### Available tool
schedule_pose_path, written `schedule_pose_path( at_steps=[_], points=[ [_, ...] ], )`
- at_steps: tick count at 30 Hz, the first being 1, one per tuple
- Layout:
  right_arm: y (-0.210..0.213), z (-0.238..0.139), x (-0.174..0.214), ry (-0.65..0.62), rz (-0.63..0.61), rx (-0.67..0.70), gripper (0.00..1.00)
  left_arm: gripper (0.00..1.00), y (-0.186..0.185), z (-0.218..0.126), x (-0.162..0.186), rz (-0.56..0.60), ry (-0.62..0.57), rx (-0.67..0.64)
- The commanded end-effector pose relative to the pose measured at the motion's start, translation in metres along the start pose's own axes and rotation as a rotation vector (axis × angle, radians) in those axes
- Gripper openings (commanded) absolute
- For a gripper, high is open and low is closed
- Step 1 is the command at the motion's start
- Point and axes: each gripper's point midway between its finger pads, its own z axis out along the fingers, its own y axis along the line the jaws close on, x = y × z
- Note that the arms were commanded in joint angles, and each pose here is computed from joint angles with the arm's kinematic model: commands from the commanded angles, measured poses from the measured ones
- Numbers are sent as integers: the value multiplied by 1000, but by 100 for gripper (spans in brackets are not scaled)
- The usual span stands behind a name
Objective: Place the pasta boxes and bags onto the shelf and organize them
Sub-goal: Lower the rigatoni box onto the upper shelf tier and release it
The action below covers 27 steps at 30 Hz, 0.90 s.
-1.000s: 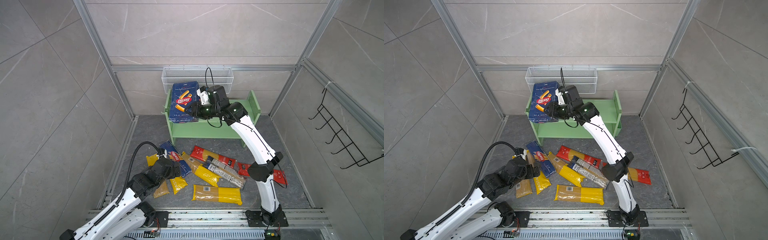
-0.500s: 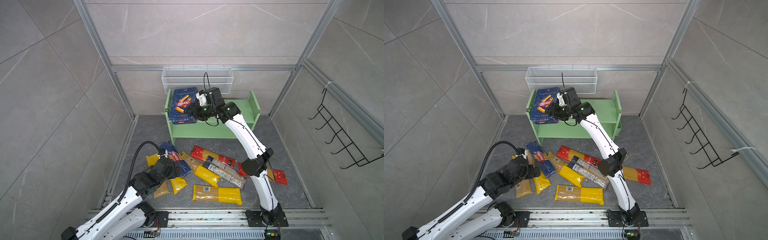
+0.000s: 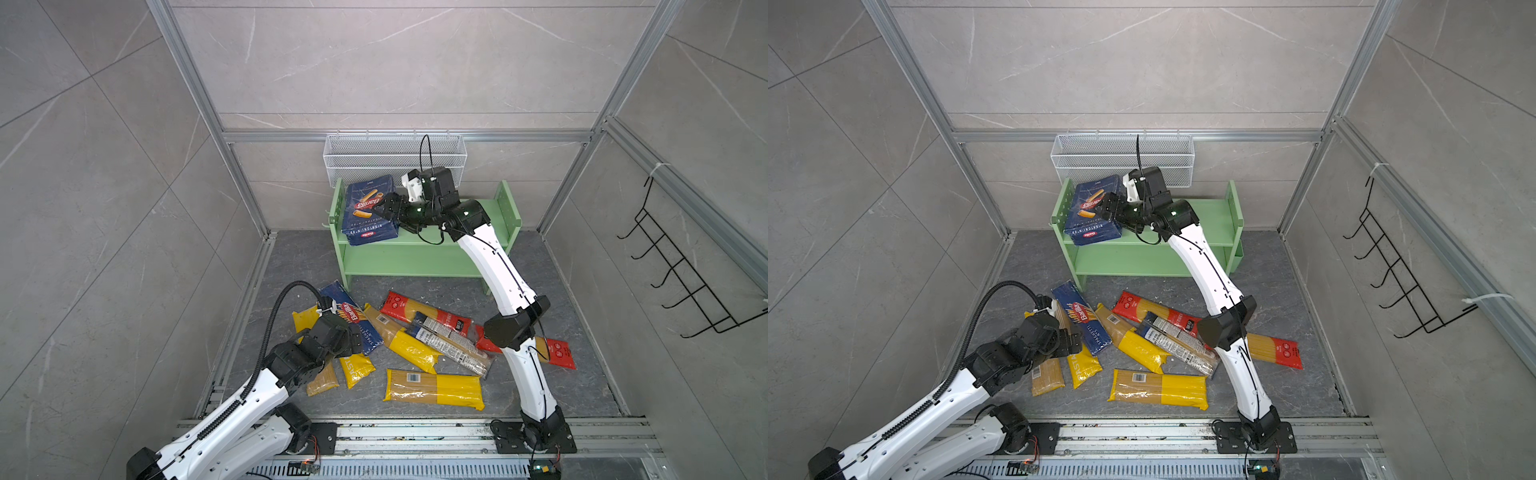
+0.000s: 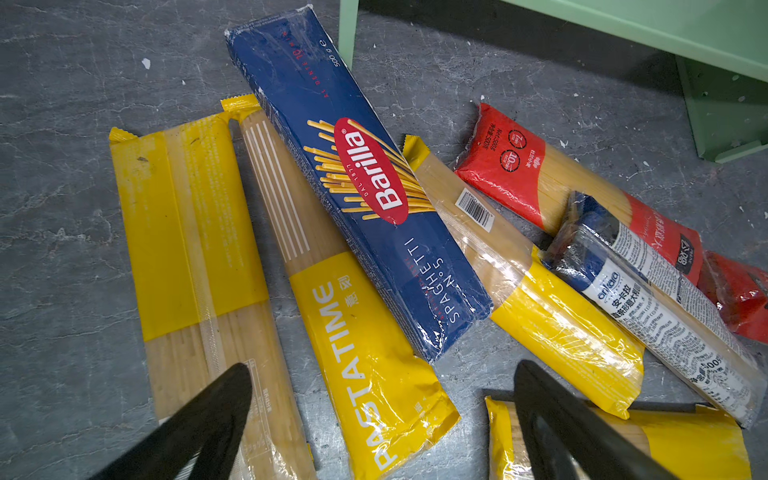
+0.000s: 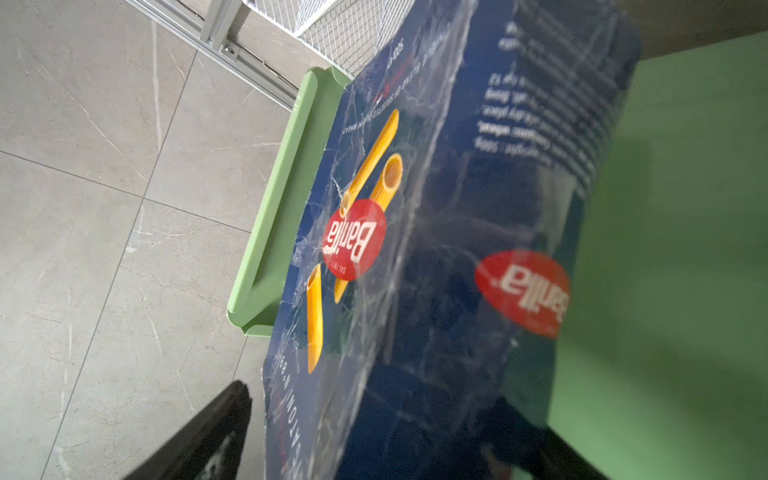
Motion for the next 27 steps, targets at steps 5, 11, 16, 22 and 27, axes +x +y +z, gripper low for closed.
schedule_pose_path(
  at_steps=[5, 11, 16, 22, 27],
  points=[
    [-5, -41, -14, -79, -119, 136, 90, 100, -7, -8, -13, 2, -26, 30],
    [-18, -57, -13, -91, -163, 235, 91, 100, -7, -10, -13, -4, -29, 32],
    [-22, -60, -13, -94, -184, 262, 90, 100, -4, -10, -13, -10, -32, 21],
    [-21, -44, -13, -81, -175, 224, 87, 100, -3, -11, -14, -11, -33, 11],
    [-22, -22, -11, -63, -160, 176, 86, 100, 2, -13, -13, -18, -36, -5]
  ],
)
